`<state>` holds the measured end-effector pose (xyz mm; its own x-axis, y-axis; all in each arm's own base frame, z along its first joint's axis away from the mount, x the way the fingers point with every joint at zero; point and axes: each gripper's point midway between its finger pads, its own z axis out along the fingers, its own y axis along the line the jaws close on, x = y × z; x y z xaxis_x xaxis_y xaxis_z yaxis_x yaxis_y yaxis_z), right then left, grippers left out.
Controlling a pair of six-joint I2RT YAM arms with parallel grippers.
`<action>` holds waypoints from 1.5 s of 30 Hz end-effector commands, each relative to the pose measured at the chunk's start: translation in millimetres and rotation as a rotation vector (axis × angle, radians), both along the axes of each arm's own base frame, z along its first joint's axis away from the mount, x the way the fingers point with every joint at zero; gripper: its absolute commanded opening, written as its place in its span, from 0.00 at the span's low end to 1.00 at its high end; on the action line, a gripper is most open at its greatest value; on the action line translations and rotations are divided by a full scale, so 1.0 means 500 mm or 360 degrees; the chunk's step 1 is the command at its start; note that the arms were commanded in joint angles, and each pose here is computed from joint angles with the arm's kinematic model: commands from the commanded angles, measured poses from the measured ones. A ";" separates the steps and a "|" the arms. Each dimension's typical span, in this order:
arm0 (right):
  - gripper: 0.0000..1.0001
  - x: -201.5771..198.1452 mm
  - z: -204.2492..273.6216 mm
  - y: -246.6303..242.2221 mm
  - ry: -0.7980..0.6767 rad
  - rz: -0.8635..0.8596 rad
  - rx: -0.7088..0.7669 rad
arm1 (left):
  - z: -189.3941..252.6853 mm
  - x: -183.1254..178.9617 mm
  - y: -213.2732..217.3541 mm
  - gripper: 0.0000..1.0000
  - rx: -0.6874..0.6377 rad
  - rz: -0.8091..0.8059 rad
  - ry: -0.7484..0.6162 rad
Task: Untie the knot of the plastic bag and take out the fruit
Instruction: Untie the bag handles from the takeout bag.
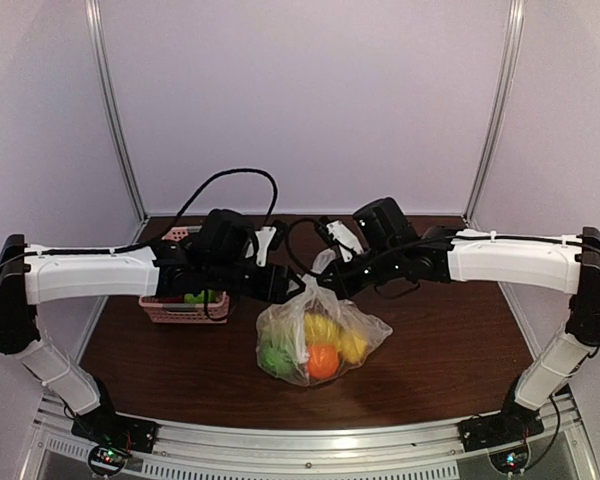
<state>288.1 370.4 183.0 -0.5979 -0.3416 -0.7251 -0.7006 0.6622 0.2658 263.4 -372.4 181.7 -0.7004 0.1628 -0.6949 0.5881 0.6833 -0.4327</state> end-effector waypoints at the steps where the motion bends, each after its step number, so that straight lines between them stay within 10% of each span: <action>1: 0.00 0.004 0.031 -0.003 -0.0042 -0.0046 0.0090 | -0.010 0.012 -0.018 0.59 0.0019 -0.0040 0.0007; 6: 0.00 0.002 0.033 -0.006 -0.0040 -0.0058 0.0104 | -0.018 0.017 -0.022 0.59 0.0030 -0.0034 0.0009; 19: 0.00 0.003 0.041 -0.015 -0.0052 -0.0108 0.0134 | -0.027 0.018 -0.019 0.00 0.0031 -0.0005 0.0029; 45: 0.00 0.029 0.036 -0.106 -0.0070 -0.0420 0.0092 | -0.017 0.017 0.018 0.00 0.0021 0.0091 0.0022</action>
<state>294.0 339.5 203.1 -0.6207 -0.1801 -0.7631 -0.5859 0.7533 0.2988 267.8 -379.4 174.4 -0.7088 0.1647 -0.6859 0.5828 0.6845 -0.4379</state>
